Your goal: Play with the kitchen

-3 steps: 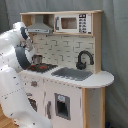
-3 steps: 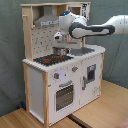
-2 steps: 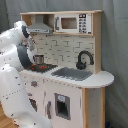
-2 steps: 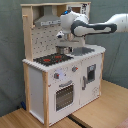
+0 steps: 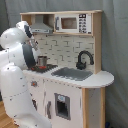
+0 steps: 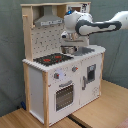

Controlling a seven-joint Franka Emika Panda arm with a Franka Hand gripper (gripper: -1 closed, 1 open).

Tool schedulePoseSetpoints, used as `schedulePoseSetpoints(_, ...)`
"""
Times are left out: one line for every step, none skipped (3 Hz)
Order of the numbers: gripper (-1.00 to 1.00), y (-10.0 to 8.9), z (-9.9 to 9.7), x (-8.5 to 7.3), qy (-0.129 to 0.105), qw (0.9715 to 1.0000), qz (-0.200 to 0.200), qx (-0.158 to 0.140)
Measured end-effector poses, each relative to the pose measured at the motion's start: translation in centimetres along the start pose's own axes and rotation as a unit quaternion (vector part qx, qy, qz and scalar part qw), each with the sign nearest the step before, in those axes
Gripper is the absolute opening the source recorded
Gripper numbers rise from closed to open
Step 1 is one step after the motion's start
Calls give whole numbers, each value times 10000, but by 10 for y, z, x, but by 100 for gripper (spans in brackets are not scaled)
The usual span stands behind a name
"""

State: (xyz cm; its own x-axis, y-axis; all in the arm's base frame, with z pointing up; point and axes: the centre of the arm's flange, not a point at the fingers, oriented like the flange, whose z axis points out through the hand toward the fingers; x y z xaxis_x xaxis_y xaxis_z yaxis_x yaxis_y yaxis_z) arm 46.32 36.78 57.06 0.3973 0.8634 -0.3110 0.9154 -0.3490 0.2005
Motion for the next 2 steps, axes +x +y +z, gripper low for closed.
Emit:
schedulePoseSetpoints(-100,-2,6,-12,-60,10000,61,9)
schedulePoseSetpoints(-100,-4,12,-25,-117,9998,131,8)
